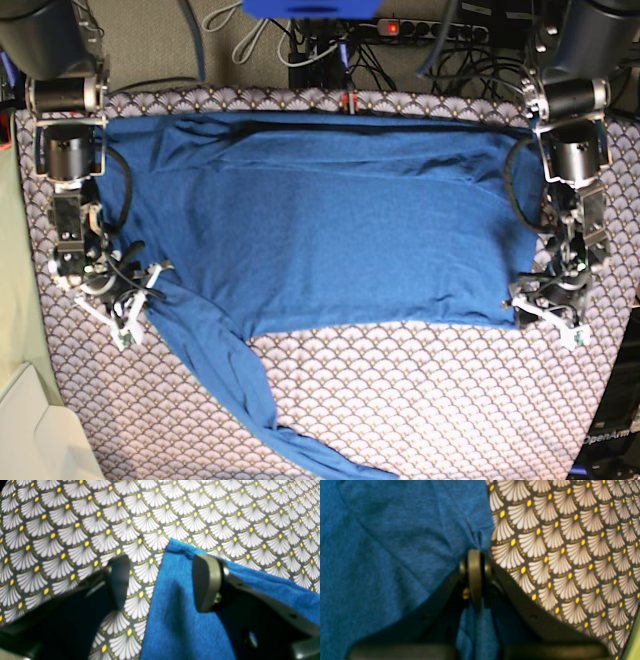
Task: Fold the T-shirt properly
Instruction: 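Close both grippers on the hem edge of the blue shirt, then lift the hem and fold it over toward the collar edge with both grippers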
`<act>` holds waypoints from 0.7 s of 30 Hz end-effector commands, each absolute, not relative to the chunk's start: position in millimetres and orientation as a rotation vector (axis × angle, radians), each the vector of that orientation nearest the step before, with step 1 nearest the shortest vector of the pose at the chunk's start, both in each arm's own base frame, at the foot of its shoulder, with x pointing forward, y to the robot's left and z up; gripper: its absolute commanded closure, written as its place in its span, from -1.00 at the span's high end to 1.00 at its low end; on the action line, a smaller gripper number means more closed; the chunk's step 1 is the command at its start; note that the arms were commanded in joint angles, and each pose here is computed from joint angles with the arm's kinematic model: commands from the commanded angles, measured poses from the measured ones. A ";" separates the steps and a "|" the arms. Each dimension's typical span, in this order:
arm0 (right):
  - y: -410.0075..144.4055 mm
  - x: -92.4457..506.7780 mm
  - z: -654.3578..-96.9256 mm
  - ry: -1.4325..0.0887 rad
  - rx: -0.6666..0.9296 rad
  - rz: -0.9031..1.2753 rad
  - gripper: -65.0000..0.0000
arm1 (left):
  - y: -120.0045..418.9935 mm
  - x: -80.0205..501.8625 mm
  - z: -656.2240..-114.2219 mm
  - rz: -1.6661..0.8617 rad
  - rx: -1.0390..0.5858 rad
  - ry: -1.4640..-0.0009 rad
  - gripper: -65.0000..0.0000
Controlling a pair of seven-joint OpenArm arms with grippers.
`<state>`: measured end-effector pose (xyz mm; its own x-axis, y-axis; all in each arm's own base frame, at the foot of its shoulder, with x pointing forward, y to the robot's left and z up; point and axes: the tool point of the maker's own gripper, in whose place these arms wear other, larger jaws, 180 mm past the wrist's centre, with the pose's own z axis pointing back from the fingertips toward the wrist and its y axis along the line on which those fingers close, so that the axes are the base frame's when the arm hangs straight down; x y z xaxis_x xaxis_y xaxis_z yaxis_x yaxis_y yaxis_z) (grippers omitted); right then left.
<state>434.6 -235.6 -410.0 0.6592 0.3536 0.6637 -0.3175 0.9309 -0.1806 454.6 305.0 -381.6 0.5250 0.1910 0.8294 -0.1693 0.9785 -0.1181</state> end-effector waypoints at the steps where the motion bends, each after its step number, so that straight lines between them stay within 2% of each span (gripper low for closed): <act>1: -241.0 451.0 -387.7 -0.830 -0.063 0.369 -1.00 | 312.3 470.7 -353.6 0.213 -0.016 -1.073 0.20; 11: -241.0 450.4 -388.4 -0.829 -0.062 0.369 -1.00 | 312.3 472.9 -350.7 0.213 -0.016 -1.079 0.20; 21: -241.0 444.4 -395.3 -0.814 -0.059 0.369 -1.00 | 288.8 481.4 -351.6 0.119 -0.017 -1.063 0.20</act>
